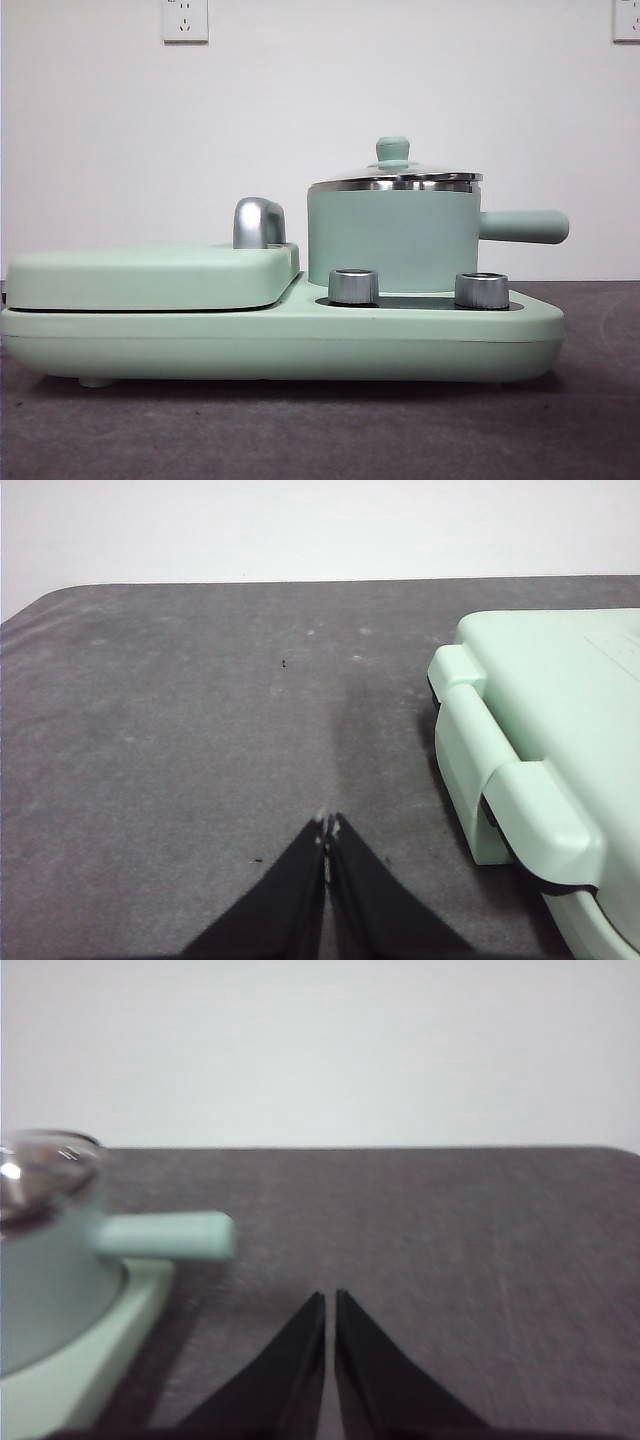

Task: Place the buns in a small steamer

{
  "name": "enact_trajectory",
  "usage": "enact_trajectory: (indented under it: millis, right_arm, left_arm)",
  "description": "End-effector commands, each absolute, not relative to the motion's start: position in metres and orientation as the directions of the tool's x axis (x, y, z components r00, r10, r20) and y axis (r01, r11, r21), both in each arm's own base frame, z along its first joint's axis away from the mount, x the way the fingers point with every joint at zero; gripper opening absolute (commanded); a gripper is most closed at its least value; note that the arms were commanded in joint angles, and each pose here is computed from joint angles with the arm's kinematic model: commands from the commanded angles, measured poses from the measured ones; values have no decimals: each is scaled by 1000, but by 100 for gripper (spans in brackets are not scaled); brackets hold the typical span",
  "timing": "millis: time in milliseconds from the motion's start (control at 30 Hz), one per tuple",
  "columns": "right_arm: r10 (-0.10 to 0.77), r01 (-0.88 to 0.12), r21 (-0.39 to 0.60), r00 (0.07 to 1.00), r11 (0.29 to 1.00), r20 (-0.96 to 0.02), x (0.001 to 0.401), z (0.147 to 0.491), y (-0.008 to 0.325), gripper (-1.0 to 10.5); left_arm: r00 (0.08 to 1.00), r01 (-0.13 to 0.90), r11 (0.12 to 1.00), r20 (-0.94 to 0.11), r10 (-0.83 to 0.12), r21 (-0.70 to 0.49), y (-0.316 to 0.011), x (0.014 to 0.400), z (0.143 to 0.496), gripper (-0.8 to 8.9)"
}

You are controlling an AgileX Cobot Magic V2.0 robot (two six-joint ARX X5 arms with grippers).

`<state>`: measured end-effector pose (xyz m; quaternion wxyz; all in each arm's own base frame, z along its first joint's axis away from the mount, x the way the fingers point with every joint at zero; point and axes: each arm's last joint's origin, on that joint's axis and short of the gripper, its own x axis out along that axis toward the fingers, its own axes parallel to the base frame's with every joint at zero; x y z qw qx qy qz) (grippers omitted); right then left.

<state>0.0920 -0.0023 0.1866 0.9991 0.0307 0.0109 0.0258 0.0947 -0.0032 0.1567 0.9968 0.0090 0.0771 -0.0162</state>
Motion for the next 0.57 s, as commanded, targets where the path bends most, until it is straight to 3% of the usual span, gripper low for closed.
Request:
enact_trajectory:
  millis: [33,367,567]
  right_arm:
    - [2,-1,60,1000,998,-15,93,179,-4,16]
    - [-43,54,62,984,997,-171,96,150,-5,16]
    - [-43,53,57,984,997,-170,96,150,-5,16]
  left_arm:
    - [984,33,999,-177,-29,21,-3,96,150,7]
    - [984,33,999,-177,-29,21,-3,96,150,7]
    - [984,33,999,-177,-29,21,-3,96,150,7]
